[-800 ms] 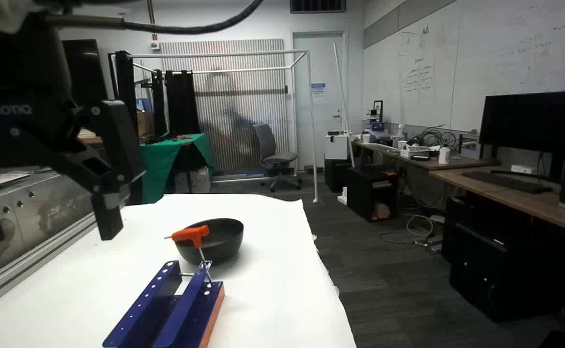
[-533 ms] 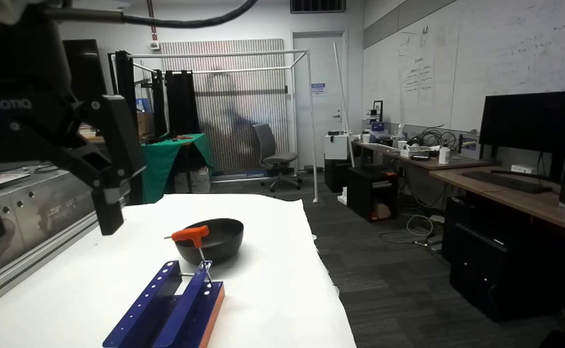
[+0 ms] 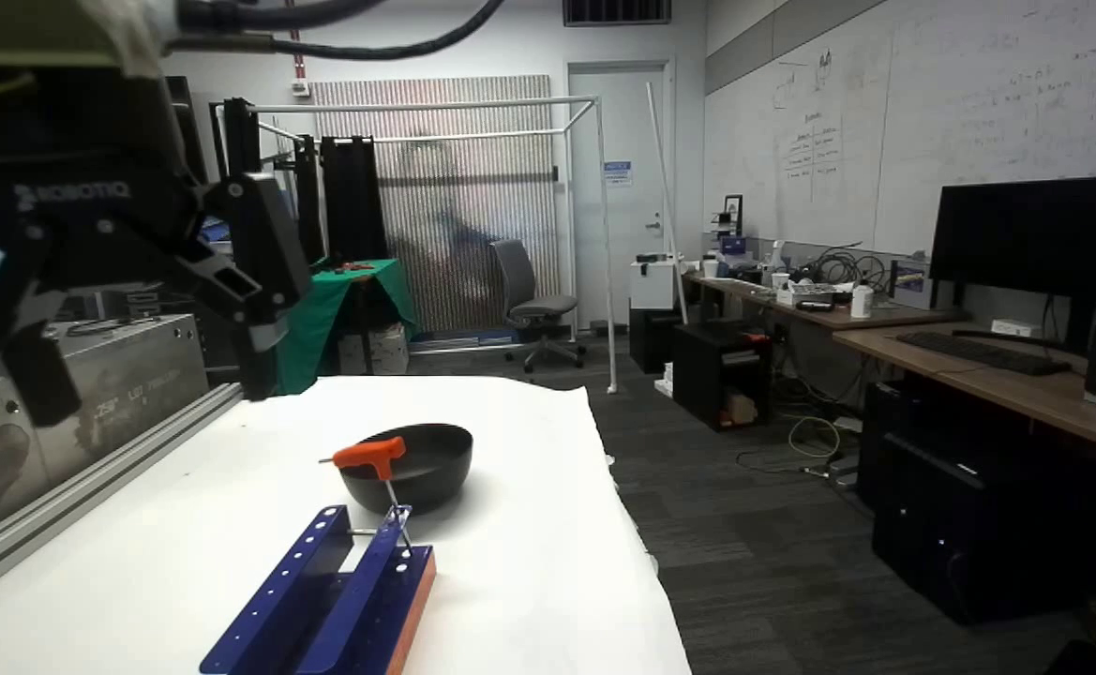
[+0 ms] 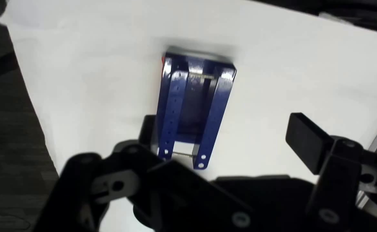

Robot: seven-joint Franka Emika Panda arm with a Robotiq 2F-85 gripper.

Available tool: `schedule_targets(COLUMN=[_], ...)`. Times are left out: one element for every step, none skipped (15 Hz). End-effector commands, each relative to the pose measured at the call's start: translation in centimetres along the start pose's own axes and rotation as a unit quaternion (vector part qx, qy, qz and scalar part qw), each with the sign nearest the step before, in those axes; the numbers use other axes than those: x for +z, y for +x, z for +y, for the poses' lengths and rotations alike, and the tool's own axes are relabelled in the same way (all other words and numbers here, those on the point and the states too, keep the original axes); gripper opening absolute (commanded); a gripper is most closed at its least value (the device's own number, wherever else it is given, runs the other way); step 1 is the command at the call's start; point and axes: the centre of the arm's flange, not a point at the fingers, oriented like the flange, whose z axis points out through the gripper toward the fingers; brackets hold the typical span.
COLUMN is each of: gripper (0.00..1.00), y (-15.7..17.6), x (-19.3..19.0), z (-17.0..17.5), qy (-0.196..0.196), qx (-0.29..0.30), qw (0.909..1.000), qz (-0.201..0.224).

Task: Remove the screwdriver from the object and put it in the bowl

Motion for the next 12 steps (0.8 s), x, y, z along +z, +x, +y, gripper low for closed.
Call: schedule_targets(gripper=[1.00, 1.00, 1.00, 1.00, 1.00, 1.00, 1.00, 1.00, 1.00, 1.00, 1.00, 1.00], y=[8.1, 10.0, 11.4, 13.1, 14.4, 15.9, 17.0, 18.3, 19.3, 20.3, 21.2, 21.9], x=[0.1, 0.8, 1.4, 2.6, 3.5, 5.1, 6.1, 7.5, 8.5, 9.7, 10.5, 11.3], z=[1.0, 1.1, 1.3, 1.4, 1.4, 1.3, 1.3, 1.1, 1.1, 1.0, 0.9, 0.9], qy=[-0.018, -0.025, -0.030, -0.038, -0.043, -0.055, -0.062, -0.073, -0.077, -0.082, -0.086, -0.087], qx=[-0.026, -0.015, -0.006, 0.010, 0.023, 0.042, 0.049, 0.065, 0.076, 0.094, 0.112, 0.134], qw=[0.9990, 0.9988, 0.9985, 0.9982, 0.9977, 0.9966, 0.9960, 0.9945, 0.9937, 0.9919, 0.9898, 0.9871], qz=[0.032, 0.040, 0.046, 0.045, 0.047, 0.045, 0.041, 0.039, 0.031, 0.024, 0.016, 0.008])
